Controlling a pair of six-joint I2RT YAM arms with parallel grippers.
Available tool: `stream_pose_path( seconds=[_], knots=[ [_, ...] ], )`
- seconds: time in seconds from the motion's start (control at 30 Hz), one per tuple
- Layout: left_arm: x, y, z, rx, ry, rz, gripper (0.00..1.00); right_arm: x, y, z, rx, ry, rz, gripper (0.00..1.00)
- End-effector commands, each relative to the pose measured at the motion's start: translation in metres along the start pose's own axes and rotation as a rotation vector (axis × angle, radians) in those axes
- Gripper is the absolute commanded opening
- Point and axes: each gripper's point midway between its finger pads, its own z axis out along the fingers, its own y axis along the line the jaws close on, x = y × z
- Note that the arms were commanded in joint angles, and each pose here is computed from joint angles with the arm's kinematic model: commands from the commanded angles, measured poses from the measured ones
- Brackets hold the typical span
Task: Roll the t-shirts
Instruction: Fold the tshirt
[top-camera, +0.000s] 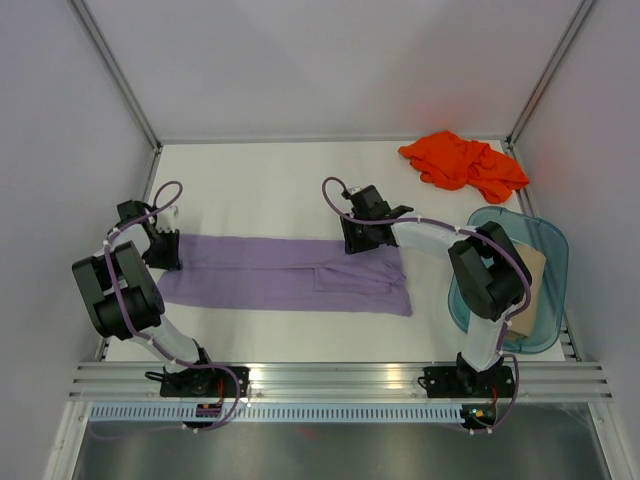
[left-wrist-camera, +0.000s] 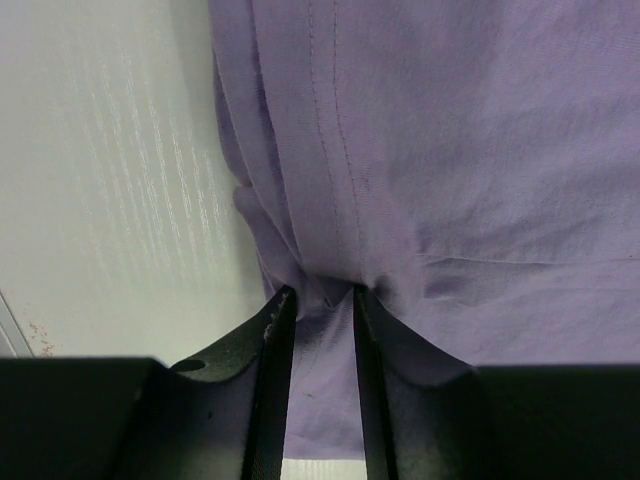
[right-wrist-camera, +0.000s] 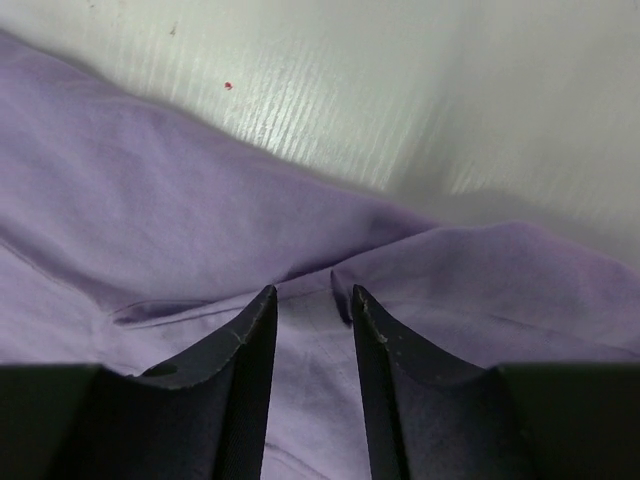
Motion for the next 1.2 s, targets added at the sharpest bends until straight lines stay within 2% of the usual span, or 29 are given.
stream_pose_path(
  seconds=[0.0,0.1,0.27,0.33,0.37,0.4,0.47,0.5,0.67,0.77,0.8,0.83,0.9,1.0,1.17],
  knots=[
    [-0.021,-0.003,-0.014,0.005,-0.066,-0.02,0.35,-0.012,0.01,-0.019,-0.016,-0.043,-0.032,0.42],
    [-0.023,-0.002,-0.018,-0.008,-0.078,-0.016,0.35,-0.011,0.013,-0.021,-0.022,-0.044,-0.031,0.38],
    [-0.018,-0.003,-0.014,-0.023,-0.052,0.002,0.35,0.0,0.005,-0.011,0.012,-0.002,-0.036,0.39],
    [-0.017,-0.002,-0.012,-0.028,-0.051,0.005,0.34,0.001,0.002,-0.008,0.025,0.001,-0.035,0.35],
    [-0.017,-0.003,-0.011,-0.029,-0.047,0.006,0.34,0.002,0.002,-0.007,0.026,0.004,-0.036,0.31],
    [-0.017,-0.001,-0.01,-0.034,-0.047,0.006,0.33,0.003,0.002,-0.006,0.026,0.007,-0.039,0.19],
    [-0.016,0.0,-0.008,-0.039,-0.043,0.007,0.32,0.0,0.004,-0.007,0.015,-0.002,-0.038,0.04],
    [-0.015,0.0,-0.006,-0.039,-0.035,0.006,0.31,-0.001,0.006,-0.008,0.009,-0.004,-0.044,0.01],
    [-0.01,0.01,0.001,-0.083,-0.002,0.002,0.27,-0.006,0.008,-0.014,-0.001,-0.022,-0.047,0.0],
    [-0.013,0.006,0.002,-0.062,-0.015,0.0,0.2,-0.006,0.008,-0.015,-0.001,-0.022,-0.045,0.0],
    [-0.013,0.007,0.002,-0.065,-0.017,-0.005,0.13,-0.006,0.009,-0.015,-0.005,-0.022,-0.046,0.0],
    [-0.014,0.008,0.002,-0.067,-0.018,-0.006,0.11,-0.006,0.008,-0.015,-0.004,-0.022,-0.044,0.0],
    [-0.015,0.008,0.001,-0.071,-0.022,-0.004,0.11,-0.008,0.01,-0.016,-0.009,-0.027,-0.044,0.0],
    [-0.017,0.01,-0.001,-0.079,-0.029,0.0,0.23,-0.008,0.01,-0.018,-0.011,-0.031,-0.044,0.0],
    [-0.027,0.009,-0.01,-0.081,-0.07,0.001,0.24,-0.007,0.01,-0.017,-0.011,-0.025,-0.044,0.0]
  ],
)
